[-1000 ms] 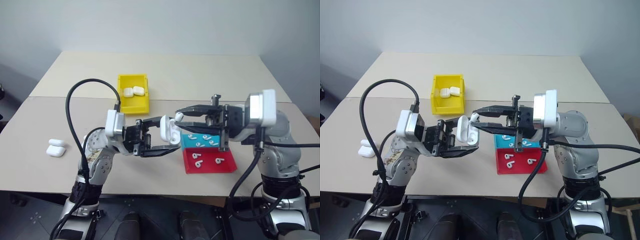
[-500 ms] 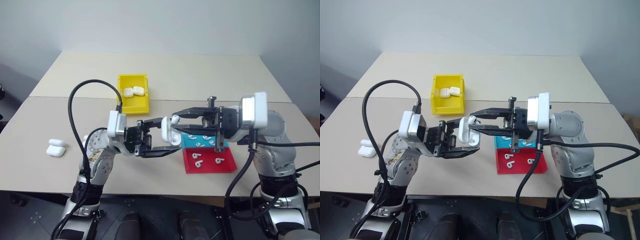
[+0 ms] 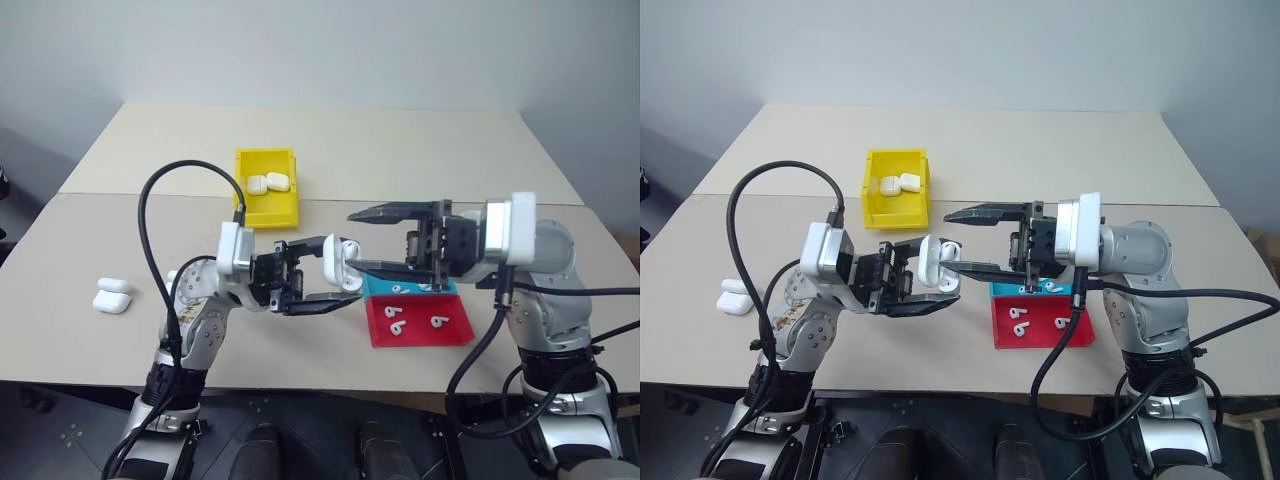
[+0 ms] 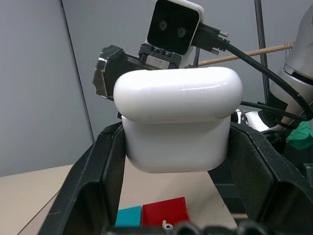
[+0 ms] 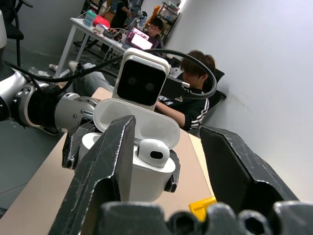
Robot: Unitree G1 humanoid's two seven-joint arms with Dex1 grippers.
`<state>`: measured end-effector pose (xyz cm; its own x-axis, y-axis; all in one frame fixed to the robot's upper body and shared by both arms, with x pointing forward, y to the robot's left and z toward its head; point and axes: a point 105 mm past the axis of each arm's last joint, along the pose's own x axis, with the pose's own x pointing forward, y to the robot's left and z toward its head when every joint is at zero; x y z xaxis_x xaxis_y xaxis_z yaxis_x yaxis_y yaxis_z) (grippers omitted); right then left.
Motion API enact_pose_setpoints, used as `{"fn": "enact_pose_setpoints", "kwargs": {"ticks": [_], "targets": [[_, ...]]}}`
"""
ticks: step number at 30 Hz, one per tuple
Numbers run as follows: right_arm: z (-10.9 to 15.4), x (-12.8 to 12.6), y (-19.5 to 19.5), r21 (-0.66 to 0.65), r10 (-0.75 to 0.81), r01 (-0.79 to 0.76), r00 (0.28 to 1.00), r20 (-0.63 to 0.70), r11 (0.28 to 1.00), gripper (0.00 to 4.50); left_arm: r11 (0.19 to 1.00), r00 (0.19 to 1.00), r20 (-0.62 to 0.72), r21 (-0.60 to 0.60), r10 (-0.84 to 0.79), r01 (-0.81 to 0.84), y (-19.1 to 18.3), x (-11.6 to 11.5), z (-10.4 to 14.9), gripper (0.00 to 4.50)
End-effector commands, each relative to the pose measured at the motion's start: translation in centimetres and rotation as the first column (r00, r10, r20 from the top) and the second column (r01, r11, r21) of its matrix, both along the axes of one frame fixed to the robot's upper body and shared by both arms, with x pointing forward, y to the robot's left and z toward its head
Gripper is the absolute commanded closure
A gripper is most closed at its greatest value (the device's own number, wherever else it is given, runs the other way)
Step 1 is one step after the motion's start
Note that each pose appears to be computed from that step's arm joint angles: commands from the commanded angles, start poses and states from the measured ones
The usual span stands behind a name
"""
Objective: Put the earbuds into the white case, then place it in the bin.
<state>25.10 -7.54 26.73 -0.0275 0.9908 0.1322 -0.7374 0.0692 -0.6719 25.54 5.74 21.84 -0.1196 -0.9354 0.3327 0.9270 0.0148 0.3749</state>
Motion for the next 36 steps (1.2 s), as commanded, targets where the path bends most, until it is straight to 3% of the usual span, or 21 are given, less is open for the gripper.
{"fn": "enact_pose_setpoints", "kwargs": {"ticks": [1, 4, 8, 12, 15, 22, 30, 36], "targets": [[0.6, -0.3, -0.3, -0.014, 0.004, -0.004, 1.000, 0.021, 1.000, 1.85, 1.000, 0.999, 0.038, 0.005, 0.017, -0.017, 0.1, 0.0, 0.2, 1.70], [1.2, 0.1, -1.8, -0.076, -0.045, 0.043, 0.998, -0.034, 0.996, 1.85, 0.995, 0.997, 0.060, 0.078, 0.057, -0.062, 1.0, 0.2, -1.3, 1.70], [0.2, 2.8, -4.1, -0.323, -0.253, 0.224, 0.966, -0.049, 0.919, 1.85, 0.986, 0.991, 0.074, 0.121, 0.108, -0.116, 2.5, -0.2, -2.3, 1.70], [-2.4, 6.1, -7.5, -0.659, -0.452, 0.338, 0.892, -0.003, 0.672, 1.85, 0.977, 0.986, 0.067, 0.137, 0.155, -0.163, 3.8, -1.5, -3.0, 1.70], [-3.2, 7.4, -8.1, -0.781, -0.455, 0.327, 0.888, 0.061, 0.532, 1.85, 0.968, 0.980, 0.062, 0.152, 0.190, -0.197, 4.3, -2.0, -3.6, 1.70], [-5.7, 11.3, -7.3, -0.898, -0.453, 0.294, 0.883, 0.124, 0.328, 1.85, 0.956, 0.968, 0.048, 0.151, 0.248, -0.252, 4.2, -2.6, -4.3, 1.70], [-8.1, 13.5, -7.3, -0.930, -0.483, 0.287, 0.863, 0.148, 0.229, 1.85, 0.950, 0.957, 0.035, 0.118, 0.289, -0.291, 3.7, -3.2, -4.1, 1.70], [-9.3, 13.5, -7.7, -0.941, -0.484, 0.268, 0.864, 0.141, 0.205, 1.85, 0.946, 0.952, 0.030, 0.108, 0.304, -0.305, 3.5, -3.3, -4.1, 1.70]]}}
